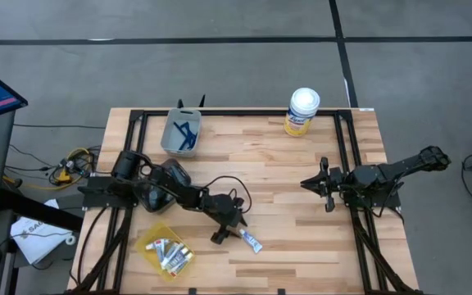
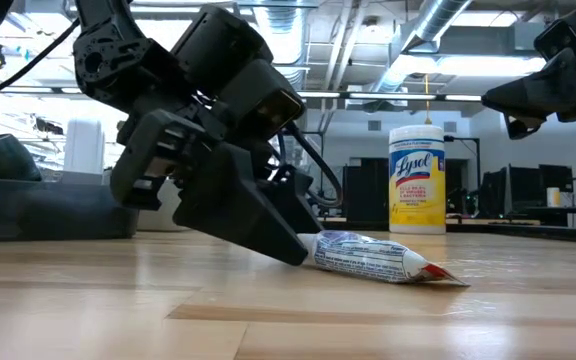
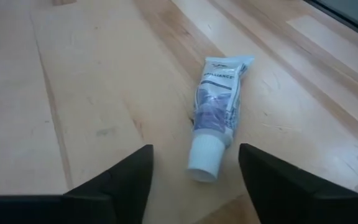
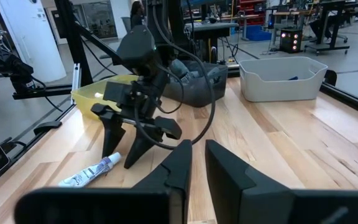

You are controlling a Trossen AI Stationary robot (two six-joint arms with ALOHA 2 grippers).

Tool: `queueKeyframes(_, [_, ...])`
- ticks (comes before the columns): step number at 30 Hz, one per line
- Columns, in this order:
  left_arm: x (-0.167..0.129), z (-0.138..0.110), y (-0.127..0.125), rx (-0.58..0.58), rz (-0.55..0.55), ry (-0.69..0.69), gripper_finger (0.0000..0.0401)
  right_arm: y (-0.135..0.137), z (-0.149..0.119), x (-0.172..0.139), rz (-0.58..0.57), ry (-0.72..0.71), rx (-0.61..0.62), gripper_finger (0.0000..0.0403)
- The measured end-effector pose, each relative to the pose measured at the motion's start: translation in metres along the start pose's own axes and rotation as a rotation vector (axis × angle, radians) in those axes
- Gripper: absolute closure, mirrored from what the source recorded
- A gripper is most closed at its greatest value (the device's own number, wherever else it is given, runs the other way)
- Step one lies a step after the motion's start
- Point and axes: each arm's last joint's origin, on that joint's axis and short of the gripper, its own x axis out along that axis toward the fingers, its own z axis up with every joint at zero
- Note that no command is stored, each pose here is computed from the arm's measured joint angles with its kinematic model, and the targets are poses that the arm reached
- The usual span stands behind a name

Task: Pick & Place Travel size toiletries
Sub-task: Put the toothpaste into the yellow bin

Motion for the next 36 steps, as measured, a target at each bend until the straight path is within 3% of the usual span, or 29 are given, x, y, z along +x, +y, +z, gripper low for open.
queueKeyframes(10, [0.0, 0.0, 0.0, -0.004, 0.005, 0.003, 0.0293, 0.0, 0.0, 0.0, 0.0, 0.0, 0.0, 0.0363])
queueKeyframes(15, [0.0, 0.0, -0.001, -0.027, -0.003, 0.0, 0.0332, 0.0, 0.0, 0.0, 0.0, 0.0, 0.0, 0.0363])
queueKeyframes(24, [0.002, 0.002, -0.011, -0.047, -0.028, -0.008, 0.0342, 0.0, 0.0, 0.0, 0.0, 0.0, 0.0, 0.0362])
queueKeyframes(27, [-0.001, 0.008, -0.014, -0.105, -0.016, -0.019, 0.0347, 0.0, 0.0, 0.0, 0.0, 0.0, 0.0, 0.0363])
queueKeyframes(32, [-0.032, 0.045, -0.019, -0.199, -0.019, -0.106, 0.0353, 0.0, 0.0, 0.0, 0.0, 0.0, 0.0, 0.0364])
queueKeyframes(36, [-0.078, 0.077, -0.029, -0.273, -0.031, -0.125, 0.0349, 0.0, 0.0, 0.0, 0.0, 0.0, 0.0, 0.0362])
